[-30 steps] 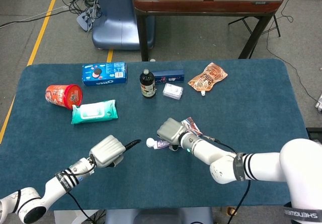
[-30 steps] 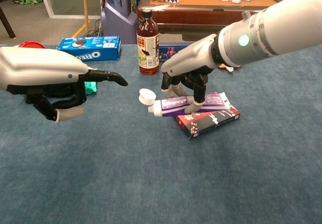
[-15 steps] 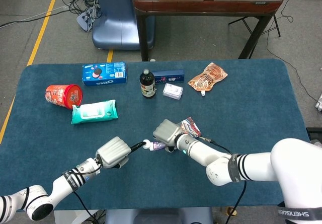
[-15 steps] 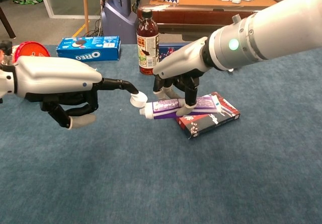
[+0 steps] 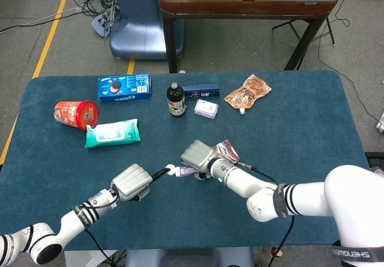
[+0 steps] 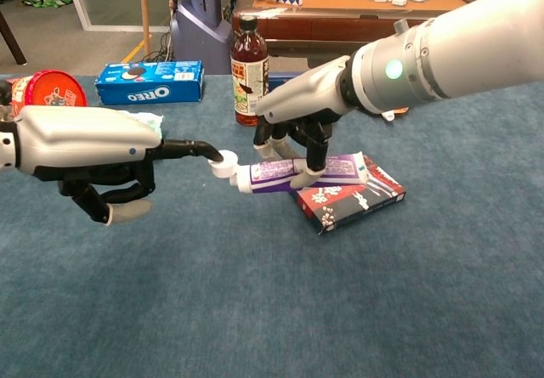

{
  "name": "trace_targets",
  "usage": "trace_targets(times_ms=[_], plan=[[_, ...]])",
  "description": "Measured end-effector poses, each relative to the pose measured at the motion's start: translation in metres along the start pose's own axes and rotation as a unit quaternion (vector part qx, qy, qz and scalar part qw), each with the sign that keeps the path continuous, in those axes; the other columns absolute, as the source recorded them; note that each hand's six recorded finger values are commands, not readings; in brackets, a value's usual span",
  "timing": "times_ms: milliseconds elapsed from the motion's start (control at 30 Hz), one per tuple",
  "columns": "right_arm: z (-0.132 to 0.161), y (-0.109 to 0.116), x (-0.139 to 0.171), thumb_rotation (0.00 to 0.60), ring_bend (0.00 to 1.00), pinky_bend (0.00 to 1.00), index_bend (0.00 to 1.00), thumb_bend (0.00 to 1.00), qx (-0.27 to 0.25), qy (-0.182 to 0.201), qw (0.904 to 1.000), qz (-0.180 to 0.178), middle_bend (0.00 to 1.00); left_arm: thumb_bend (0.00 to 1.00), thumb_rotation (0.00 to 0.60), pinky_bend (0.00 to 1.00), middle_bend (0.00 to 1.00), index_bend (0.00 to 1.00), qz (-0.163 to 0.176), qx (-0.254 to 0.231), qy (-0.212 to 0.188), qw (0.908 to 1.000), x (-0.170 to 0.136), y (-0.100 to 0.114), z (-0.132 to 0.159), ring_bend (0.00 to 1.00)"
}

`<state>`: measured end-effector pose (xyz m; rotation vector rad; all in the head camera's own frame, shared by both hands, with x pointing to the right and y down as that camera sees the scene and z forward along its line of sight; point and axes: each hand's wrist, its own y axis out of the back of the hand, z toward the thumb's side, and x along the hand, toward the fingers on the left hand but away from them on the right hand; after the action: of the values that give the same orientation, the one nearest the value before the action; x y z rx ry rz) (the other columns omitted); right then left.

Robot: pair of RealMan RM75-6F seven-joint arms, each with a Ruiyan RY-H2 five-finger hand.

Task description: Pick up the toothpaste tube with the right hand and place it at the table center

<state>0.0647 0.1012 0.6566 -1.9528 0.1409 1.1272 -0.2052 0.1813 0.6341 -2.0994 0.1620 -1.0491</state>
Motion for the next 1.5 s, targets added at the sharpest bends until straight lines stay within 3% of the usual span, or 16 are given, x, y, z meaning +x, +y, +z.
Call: trace_targets(times_ms=[733,867,967,1133,1200,1300,1333,1500], plan=[[-0.003,0.008,0.002,0.600,0.68,0.51,0.85,0.99,-0.034,-0.002,0.9984,-0.046,0.76,0.49,0.600,0.82,0.81,0.01,0.007,-0.017,0.018,0.9997,-0.006,-0.002,-0.007,0.81],[-0.008,0.006,0.005,0.600,0.68,0.52,0.85,0.99,-0.055,-0.007,0.9969,-0.055,0.76,0.49,0.600,0.82,0.73,0.00,0.022,-0.025,0.033,0.9989,-0.012,0.001,-0.013,0.72],[-0.013,0.005,0.009,0.600,0.68,0.52,0.85,0.99,-0.074,-0.010,0.9953,-0.061,0.76,0.49,0.600,0.80,0.61,0.00,0.035,-0.045,0.054,0.9969,-0.020,0.004,-0.022,0.60],[-0.020,0.002,0.018,0.600,0.68,0.54,0.85,0.99,-0.108,-0.011,0.9915,-0.073,0.76,0.35,0.600,0.59,0.38,0.00,0.059,-0.104,0.088,0.9889,-0.034,0.008,-0.037,0.37],[-0.022,0.000,0.022,0.600,0.68,0.55,0.85,0.99,-0.123,-0.009,0.9893,-0.078,0.76,0.30,0.545,0.51,0.30,0.00,0.072,-0.136,0.101,0.9829,-0.040,0.010,-0.043,0.30],[-0.023,-0.005,0.026,0.600,0.68,0.57,0.85,0.99,-0.141,-0.006,0.9865,-0.083,0.76,0.26,0.349,0.43,0.21,0.00,0.092,-0.188,0.113,0.9713,-0.048,0.013,-0.050,0.22],[-0.023,-0.007,0.027,0.600,0.69,0.58,0.85,0.99,-0.147,-0.004,0.9855,-0.084,0.76,0.25,0.309,0.41,0.18,0.00,0.097,-0.204,0.116,0.9671,-0.050,0.014,-0.051,0.19],[-0.017,-0.012,0.029,0.600,0.70,0.61,0.85,0.99,-0.177,0.011,0.9802,-0.089,0.76,0.20,0.104,0.29,0.11,0.00,0.131,-0.296,0.118,0.9385,-0.058,0.019,-0.058,0.12]])
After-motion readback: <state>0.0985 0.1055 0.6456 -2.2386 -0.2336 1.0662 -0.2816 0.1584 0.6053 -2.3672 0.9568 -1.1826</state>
